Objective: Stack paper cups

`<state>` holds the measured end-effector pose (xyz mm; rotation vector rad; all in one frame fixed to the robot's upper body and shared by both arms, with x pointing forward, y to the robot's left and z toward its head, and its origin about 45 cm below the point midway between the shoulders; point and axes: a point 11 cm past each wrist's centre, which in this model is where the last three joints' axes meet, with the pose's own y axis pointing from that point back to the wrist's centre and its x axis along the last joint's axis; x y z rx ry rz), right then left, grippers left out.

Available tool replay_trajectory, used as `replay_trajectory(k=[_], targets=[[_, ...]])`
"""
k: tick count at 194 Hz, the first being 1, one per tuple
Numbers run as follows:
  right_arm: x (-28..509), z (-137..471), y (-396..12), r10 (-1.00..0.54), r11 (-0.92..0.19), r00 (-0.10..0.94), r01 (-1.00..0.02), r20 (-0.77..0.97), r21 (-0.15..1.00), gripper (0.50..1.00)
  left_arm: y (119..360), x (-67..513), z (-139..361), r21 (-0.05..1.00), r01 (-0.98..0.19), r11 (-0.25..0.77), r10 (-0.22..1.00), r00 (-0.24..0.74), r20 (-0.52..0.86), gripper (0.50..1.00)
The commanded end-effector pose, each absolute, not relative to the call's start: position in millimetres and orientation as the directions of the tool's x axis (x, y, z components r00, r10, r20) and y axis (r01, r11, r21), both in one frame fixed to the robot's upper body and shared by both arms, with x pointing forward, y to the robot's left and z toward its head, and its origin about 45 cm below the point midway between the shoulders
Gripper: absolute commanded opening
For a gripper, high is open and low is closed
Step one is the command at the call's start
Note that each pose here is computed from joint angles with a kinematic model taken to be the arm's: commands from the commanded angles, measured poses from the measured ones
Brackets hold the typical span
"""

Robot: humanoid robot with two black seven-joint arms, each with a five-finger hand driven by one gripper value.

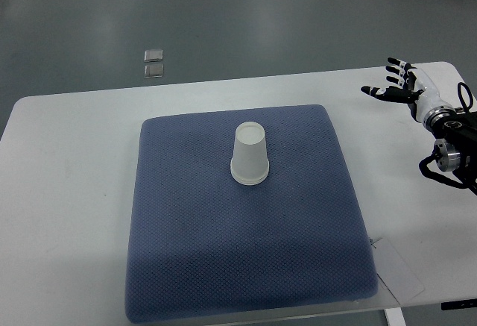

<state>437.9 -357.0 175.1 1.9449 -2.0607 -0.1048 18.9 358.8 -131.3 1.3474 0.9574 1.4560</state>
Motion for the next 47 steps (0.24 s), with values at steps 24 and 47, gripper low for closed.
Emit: replay_trajectory(k=[24, 47], targets=[[435.5, 170.6, -353.9, -0.988, 0.078, -0.041, -0.964, 0.149, 0.256, 0.913, 358.8, 18.9, -131.3, 0.951, -0.11, -0.29, 0.956, 0.005, 0.292, 1.0], [435.6, 170.5, -353.5, -0.988, 0.08, -0.043, -0.964, 0.149, 0.254, 0.913, 358.8, 18.9, -131.3, 0.951, -0.11, -0.29, 0.956, 0.005, 0.292, 1.0]])
